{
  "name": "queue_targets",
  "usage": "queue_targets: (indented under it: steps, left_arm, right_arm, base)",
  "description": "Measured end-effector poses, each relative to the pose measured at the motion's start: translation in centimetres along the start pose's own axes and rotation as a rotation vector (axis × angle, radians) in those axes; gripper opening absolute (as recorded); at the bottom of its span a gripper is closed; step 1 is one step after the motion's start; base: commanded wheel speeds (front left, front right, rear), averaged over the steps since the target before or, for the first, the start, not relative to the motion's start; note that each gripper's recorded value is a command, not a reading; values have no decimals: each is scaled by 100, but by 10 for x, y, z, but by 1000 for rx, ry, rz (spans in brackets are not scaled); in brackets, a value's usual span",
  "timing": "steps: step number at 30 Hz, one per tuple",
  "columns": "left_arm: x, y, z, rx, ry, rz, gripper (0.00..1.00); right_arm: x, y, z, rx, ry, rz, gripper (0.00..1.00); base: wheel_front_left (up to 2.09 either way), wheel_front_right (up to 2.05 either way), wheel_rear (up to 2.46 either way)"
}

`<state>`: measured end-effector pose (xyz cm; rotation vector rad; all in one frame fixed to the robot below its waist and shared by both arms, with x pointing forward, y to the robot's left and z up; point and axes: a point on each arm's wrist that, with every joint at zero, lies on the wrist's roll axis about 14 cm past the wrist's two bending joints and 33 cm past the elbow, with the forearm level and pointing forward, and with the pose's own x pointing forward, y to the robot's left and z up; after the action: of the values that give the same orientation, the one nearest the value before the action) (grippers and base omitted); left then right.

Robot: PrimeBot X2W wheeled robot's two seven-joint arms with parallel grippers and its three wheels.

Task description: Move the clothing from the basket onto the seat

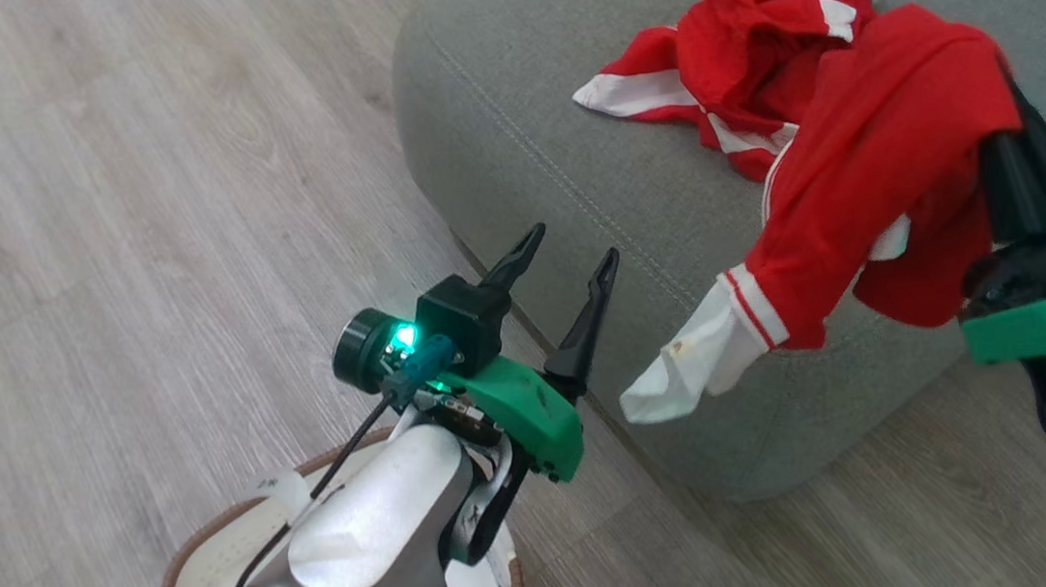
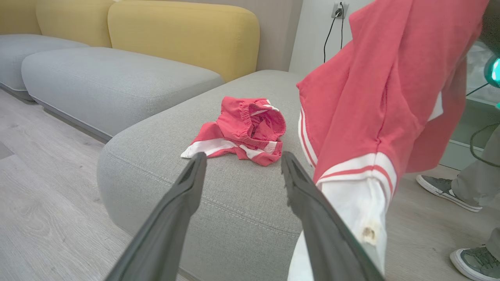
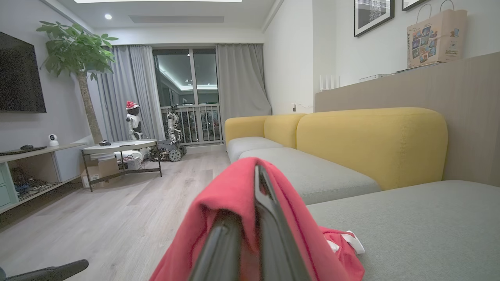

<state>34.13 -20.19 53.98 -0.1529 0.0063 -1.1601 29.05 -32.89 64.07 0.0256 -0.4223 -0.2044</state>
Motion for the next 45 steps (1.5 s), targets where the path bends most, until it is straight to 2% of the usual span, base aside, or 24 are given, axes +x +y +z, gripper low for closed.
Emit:
queue_targets:
  steps: [5,11,16,25,32,40,45]
  left_arm:
    - [6,2,-5,-15,6,-7,100]
    - [13,9,-11,-21,18,-13,100]
    - [19,17,-14,-13,30,-18,100]
    - [35,47,-23,-6,31,-8,100]
    - [38,81,-49,-20,55,39,100]
    - [37,111,-82,-51,79,71,100]
    - [32,128,-99,-82,94,117,100]
  right_arm:
    - [17,-5,7,8,-25,-9,0]
    - [58,-19,14,-15,-43,-13,0]
    - [94,-29,3,-22,-6,-18,0]
    - [175,-41,-9,-74,16,-5,0]
    - [227,-46,-21,-125,2,-11,0]
    - [260,-64,-77,-175,75,-62,0]
    - [254,-68,-150,-200,239,-72,0]
  base:
    - [0,0,0]
    - [0,0,0]
    - [0,0,0]
    - [0,0,0]
    - [0,0,0]
    - [0,0,0]
    - [0,0,0]
